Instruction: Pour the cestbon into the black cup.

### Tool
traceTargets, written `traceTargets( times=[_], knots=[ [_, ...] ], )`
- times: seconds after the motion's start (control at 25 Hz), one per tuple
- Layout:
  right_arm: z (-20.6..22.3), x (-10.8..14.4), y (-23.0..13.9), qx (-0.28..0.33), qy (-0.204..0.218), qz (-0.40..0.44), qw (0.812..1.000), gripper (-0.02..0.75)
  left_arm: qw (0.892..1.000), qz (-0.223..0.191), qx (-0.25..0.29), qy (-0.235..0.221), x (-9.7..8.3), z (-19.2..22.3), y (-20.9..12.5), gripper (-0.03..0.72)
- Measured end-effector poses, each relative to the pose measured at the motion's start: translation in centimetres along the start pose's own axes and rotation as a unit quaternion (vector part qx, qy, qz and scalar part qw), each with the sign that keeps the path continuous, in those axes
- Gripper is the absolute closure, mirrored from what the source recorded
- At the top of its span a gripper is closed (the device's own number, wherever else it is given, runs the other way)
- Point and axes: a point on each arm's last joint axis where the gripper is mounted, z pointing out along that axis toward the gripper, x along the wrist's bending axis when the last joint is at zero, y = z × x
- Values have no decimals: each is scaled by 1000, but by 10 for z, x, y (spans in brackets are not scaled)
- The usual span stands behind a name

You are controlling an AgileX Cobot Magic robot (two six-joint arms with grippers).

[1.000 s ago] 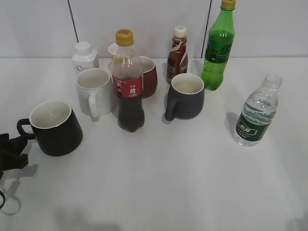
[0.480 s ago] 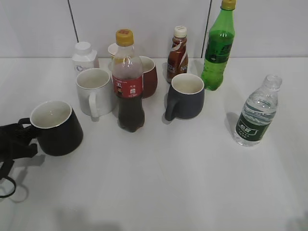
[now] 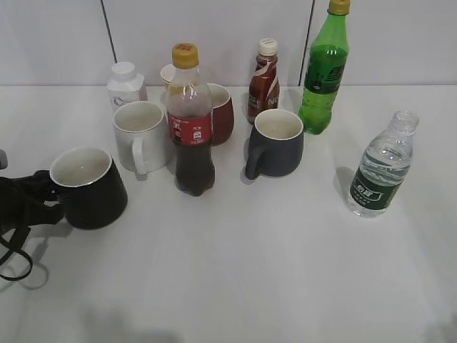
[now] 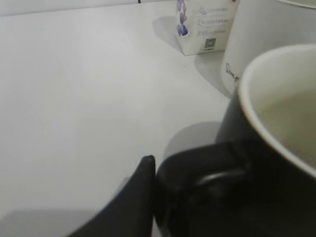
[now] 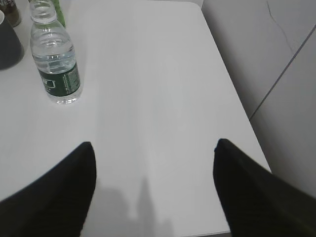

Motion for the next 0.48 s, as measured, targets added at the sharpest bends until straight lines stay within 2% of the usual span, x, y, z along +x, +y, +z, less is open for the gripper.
traceTargets(
  times=[0.28, 0.48],
  knots=[
    [1, 3, 8, -15, 16, -19, 1000, 168, 1000, 11, -13, -6, -1, -5, 13, 634],
    [18, 6, 63, -177, 23, -35, 983, 168, 998, 21, -58, -5, -3, -23, 36, 638]
  ],
)
